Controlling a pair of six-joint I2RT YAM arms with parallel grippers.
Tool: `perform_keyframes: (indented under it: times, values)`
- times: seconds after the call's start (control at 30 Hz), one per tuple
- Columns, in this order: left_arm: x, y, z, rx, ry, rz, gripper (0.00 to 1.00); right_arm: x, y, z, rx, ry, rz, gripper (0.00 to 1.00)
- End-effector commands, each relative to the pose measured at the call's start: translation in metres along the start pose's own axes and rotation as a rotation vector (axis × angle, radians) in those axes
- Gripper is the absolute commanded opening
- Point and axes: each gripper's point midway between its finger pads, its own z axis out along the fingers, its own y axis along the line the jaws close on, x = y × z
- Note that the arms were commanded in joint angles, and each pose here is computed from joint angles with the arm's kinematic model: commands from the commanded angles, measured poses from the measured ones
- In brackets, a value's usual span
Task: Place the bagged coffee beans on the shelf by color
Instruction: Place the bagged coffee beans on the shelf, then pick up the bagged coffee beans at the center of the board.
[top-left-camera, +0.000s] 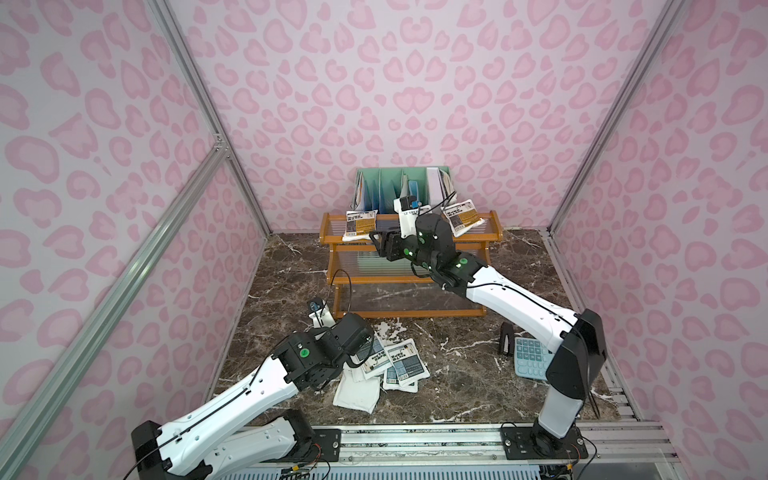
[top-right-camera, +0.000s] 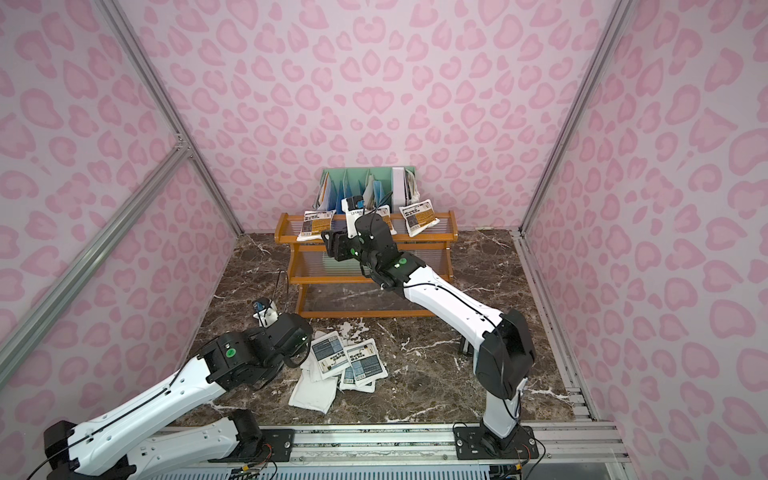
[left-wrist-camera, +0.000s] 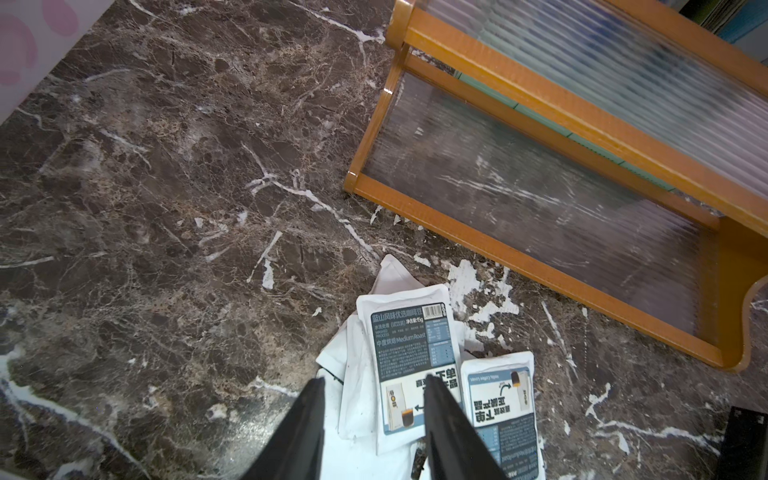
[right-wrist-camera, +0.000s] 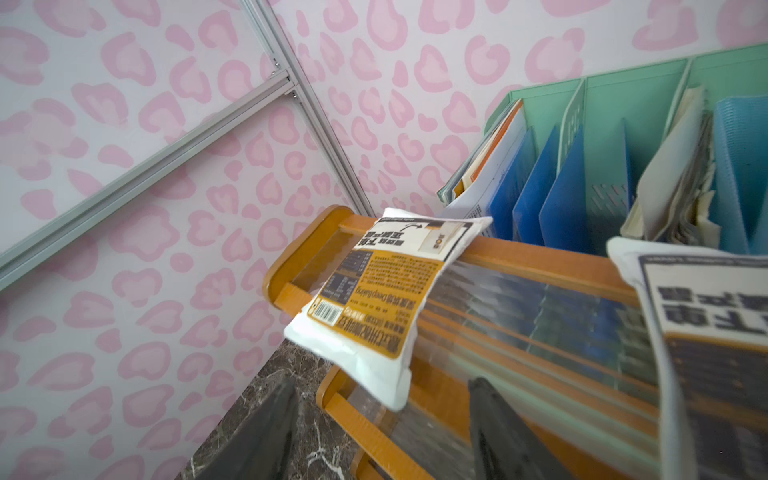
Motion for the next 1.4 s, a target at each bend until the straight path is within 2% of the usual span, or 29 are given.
perform_keyframes:
  times: [0.0,0.07,0.27,0.43,0.57,0.67,0.77,1.17,1.27,1.37]
  values:
    - [-0.006,0.005,0.000,-0.024,-0.035,0.037,0.44,-0.002,0.001,-0.031,0.016,-0.028,-0.056,0.66]
    - [-0.003,0.005,0.002,-0.022,-0.029,0.047,0.45,0.015,-0.002,-0.053,0.009,0.010,-0.062,0.64]
    - [0.024,-0.012,0.019,0.035,0.069,0.080,0.50,0.139,-0.017,-0.101,-0.069,0.292,-0.083,0.58]
    - [0.069,-0.055,0.035,0.148,0.280,0.197,0.52,0.229,-0.028,-0.133,-0.113,0.477,-0.081,0.55]
    - [0.108,-0.076,0.042,0.197,0.472,0.330,0.58,0.278,-0.038,-0.147,-0.098,0.589,-0.090,0.49]
    - [0.131,-0.083,0.050,0.220,0.563,0.365,0.58,0.299,-0.044,-0.151,-0.089,0.652,-0.076,0.37]
    - [0.144,-0.079,0.058,0.190,0.609,0.378,0.58,0.317,-0.049,-0.151,-0.088,0.689,-0.062,0.25]
    - [0.175,-0.081,0.082,0.194,0.672,0.361,0.58,0.364,-0.056,-0.148,-0.120,0.780,-0.026,0.20]
    - [0.178,-0.085,0.086,0.207,0.677,0.364,0.55,0.365,-0.056,-0.148,-0.117,0.782,-0.025,0.19]
    - [0.182,-0.090,0.090,0.222,0.684,0.356,0.47,0.365,-0.055,-0.148,-0.121,0.778,-0.027,0.19]
